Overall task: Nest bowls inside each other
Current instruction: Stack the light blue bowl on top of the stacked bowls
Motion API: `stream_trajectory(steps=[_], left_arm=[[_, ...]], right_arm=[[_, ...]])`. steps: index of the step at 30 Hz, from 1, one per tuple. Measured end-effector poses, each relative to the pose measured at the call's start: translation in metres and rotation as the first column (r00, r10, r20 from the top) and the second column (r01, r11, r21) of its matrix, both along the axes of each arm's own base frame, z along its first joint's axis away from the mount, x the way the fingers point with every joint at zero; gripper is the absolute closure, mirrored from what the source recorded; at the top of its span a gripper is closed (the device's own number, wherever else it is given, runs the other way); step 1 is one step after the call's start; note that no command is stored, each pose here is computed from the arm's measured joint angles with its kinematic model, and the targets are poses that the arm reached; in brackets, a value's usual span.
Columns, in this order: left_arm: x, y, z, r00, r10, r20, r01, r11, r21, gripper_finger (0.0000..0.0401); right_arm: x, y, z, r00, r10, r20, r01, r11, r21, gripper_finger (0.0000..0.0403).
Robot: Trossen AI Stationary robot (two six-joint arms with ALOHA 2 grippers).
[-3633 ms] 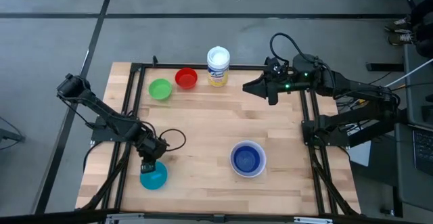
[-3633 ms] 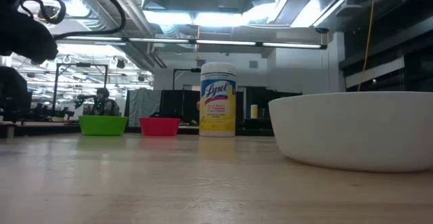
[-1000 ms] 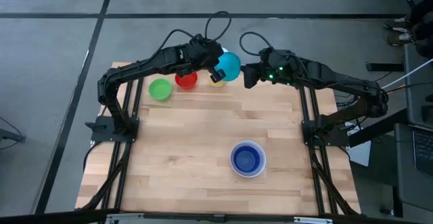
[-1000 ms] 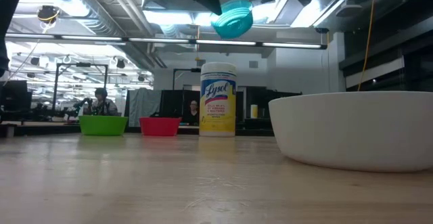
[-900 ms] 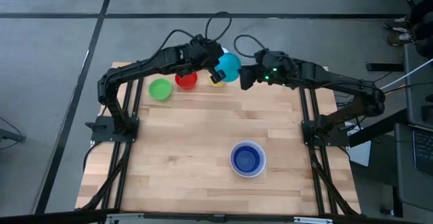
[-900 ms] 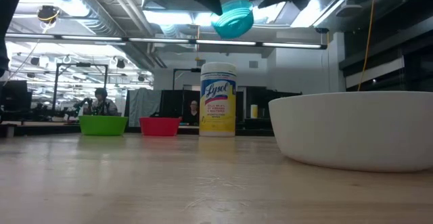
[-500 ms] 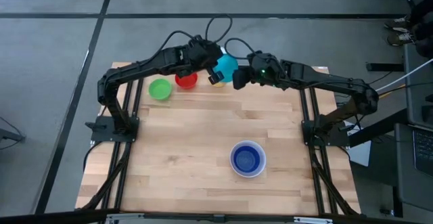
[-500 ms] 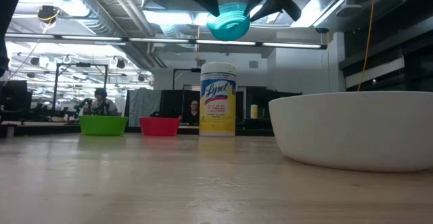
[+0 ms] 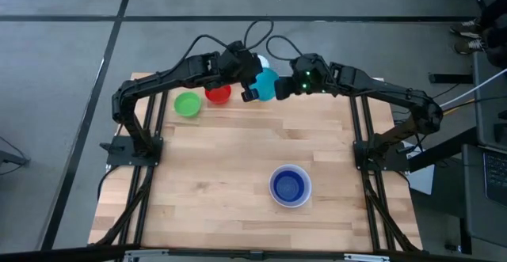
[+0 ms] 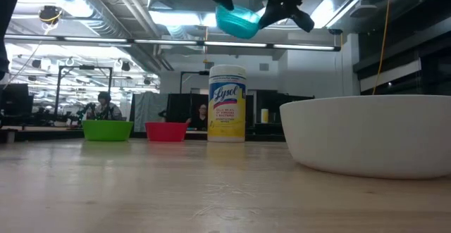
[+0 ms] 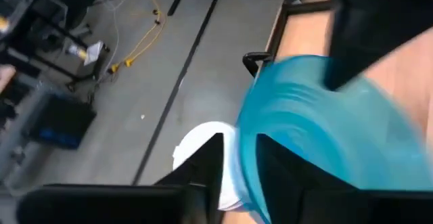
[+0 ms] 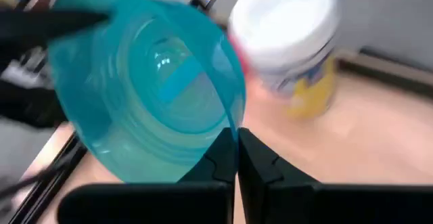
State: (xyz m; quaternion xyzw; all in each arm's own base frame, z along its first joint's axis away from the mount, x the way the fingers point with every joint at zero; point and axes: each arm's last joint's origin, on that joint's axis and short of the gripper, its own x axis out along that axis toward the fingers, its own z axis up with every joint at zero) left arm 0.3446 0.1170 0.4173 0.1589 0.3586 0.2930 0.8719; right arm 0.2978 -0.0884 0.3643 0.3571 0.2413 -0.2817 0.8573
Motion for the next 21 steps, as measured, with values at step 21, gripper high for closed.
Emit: stream_trajectory(steps=[21], left_arm=[[-0.006,0.01,0.025,0.994,-0.053,0.1,0.038,0.988,0.153,0.0247]], right_arm=[[0.003,0.035,-0.05,0.869,0.436,-0.232,-0.334,0.865,0.374,0.0402]])
